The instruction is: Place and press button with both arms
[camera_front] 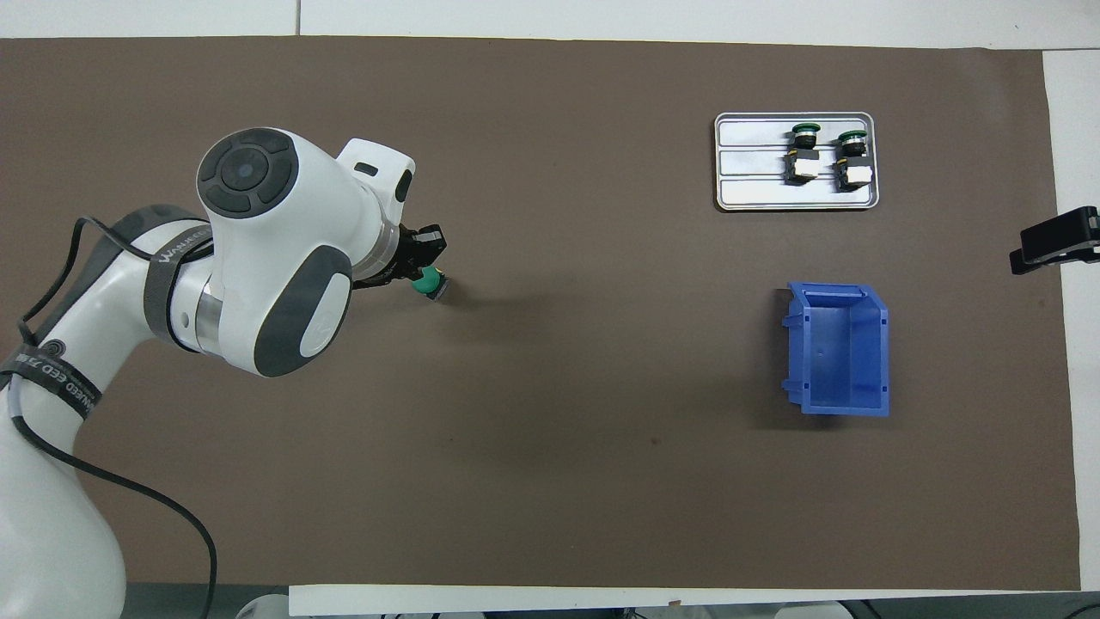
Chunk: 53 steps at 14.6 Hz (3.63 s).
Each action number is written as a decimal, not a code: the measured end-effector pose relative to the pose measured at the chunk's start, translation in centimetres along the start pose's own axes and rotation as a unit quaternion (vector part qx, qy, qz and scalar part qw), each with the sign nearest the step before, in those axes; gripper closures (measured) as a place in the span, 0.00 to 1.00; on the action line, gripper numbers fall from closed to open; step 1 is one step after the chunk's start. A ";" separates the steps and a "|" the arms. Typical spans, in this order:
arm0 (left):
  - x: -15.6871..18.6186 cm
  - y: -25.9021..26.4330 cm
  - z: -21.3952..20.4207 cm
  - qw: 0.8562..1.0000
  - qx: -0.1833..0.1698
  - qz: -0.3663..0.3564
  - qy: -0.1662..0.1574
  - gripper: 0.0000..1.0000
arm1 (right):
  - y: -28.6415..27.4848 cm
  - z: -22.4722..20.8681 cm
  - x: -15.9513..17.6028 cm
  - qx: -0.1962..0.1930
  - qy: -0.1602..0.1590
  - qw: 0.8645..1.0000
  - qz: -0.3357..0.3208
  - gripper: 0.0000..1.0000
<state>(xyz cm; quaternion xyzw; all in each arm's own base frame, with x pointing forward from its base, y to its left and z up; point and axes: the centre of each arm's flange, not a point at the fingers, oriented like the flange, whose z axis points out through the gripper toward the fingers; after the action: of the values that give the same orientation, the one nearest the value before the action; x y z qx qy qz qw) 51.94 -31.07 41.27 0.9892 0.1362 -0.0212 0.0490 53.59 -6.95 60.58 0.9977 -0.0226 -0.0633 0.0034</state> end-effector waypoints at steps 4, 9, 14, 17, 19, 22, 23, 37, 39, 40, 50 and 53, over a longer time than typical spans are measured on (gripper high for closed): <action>-0.1 0.2 1.8 1.000 0.002 0.016 -0.002 0.99 | 0.0 0.0 0.0 0.000 0.000 1.000 0.000 0.01; -0.5 -0.4 3.7 1.000 0.005 0.019 -0.003 0.99 | 0.0 0.0 0.0 0.000 0.000 1.000 0.000 0.01; -0.7 -0.7 4.1 1.000 0.001 0.019 0.004 0.99 | 0.0 0.0 0.0 0.000 0.000 1.000 0.000 0.01; -0.9 -0.8 4.2 1.000 -0.004 0.020 0.009 0.99 | 0.0 0.0 0.0 0.000 0.000 1.000 0.000 0.01; -1.3 -0.5 4.5 1.000 -0.007 0.024 0.013 0.99 | 0.0 0.0 0.0 0.000 0.000 1.000 0.000 0.01; -1.6 -0.4 4.4 0.999 -0.010 0.026 0.017 0.99 | 0.0 0.0 0.0 0.000 0.000 1.000 0.000 0.01; -1.5 -0.4 4.4 1.000 -0.010 0.024 0.017 0.99 | 0.0 0.0 0.0 0.000 0.000 1.000 0.000 0.01; 4.8 -10.5 -8.4 1.000 -0.006 0.004 0.019 0.34 | 0.0 0.0 0.0 0.000 0.000 1.000 0.000 0.01; 6.5 -13.7 -10.2 1.000 -0.001 0.004 0.011 0.13 | 0.0 0.0 0.0 0.000 0.000 1.000 0.000 0.01; 7.3 -15.4 -11.2 1.000 0.002 0.008 0.007 0.01 | 0.2 0.0 0.0 0.000 0.000 1.000 0.001 0.01; 9.2 -24.5 -20.6 0.998 0.014 0.049 -0.047 0.00 | -26.2 -0.1 -1.1 0.048 0.033 0.998 0.017 0.01; 8.9 -25.1 -21.8 0.997 0.026 0.055 -0.051 0.00 | -38.3 2.2 -0.6 0.048 0.041 0.996 0.070 0.01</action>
<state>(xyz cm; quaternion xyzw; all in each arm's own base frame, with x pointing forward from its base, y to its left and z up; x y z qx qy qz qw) 54.31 -2.42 60.17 0.9938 0.0784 -0.0727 0.0317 54.46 31.35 58.08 0.9945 -0.0948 -0.0210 -0.0392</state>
